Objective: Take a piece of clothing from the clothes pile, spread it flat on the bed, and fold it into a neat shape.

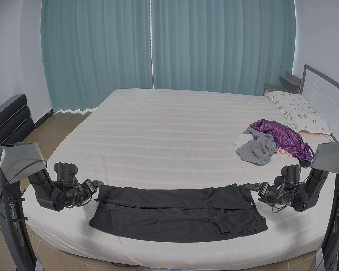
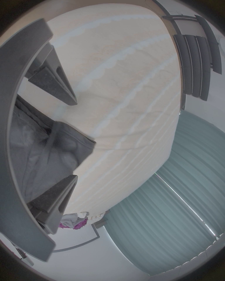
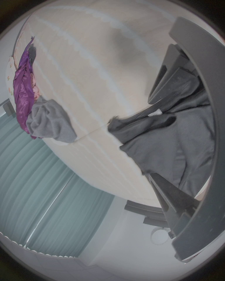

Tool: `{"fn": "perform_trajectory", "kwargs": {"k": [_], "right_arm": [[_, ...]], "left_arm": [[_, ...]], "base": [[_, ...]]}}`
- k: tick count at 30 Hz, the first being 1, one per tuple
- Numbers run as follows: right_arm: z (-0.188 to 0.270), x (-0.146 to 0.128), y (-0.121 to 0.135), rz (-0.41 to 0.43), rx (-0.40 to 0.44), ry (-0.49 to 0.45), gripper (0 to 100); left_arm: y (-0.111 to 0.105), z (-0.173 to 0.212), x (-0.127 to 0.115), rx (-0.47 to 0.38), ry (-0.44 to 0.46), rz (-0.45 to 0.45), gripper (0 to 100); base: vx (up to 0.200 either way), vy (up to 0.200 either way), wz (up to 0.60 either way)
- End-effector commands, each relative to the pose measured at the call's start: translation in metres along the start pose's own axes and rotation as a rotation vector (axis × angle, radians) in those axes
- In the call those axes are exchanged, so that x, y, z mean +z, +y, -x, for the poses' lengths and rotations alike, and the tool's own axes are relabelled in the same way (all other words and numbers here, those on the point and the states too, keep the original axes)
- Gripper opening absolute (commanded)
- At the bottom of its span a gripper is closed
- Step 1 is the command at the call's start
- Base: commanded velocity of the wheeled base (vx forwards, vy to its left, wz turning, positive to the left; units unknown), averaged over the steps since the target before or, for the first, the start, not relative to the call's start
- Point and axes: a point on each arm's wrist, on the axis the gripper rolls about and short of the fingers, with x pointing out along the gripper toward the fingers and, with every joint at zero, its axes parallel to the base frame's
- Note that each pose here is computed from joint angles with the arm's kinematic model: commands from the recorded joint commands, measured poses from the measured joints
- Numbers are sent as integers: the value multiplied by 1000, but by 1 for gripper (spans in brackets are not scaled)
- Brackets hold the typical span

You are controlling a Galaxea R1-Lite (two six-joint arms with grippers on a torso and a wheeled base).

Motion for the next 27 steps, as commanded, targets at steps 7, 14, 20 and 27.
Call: {"fn": "perform_trajectory", "kwargs": {"k": [7, 14, 20, 27], "right_arm": [[-36, 9, -7, -85, 69, -78, 100], [-42, 8, -11, -82, 92, -112, 100], [-42, 6, -11, -82, 91, -108, 100], [-42, 5, -11, -81, 92, -105, 100]], "left_arm": [[-22, -49, 21, -81, -67, -15, 100], [-30, -70, 8, -99, -43, -74, 100], [-24, -74, 4, -75, -41, -130, 100], [-19, -69, 1, -31, -45, -127, 100]], "base": [[0, 0, 0], [0, 0, 0], [0, 0, 0], [0, 0, 0]]}}
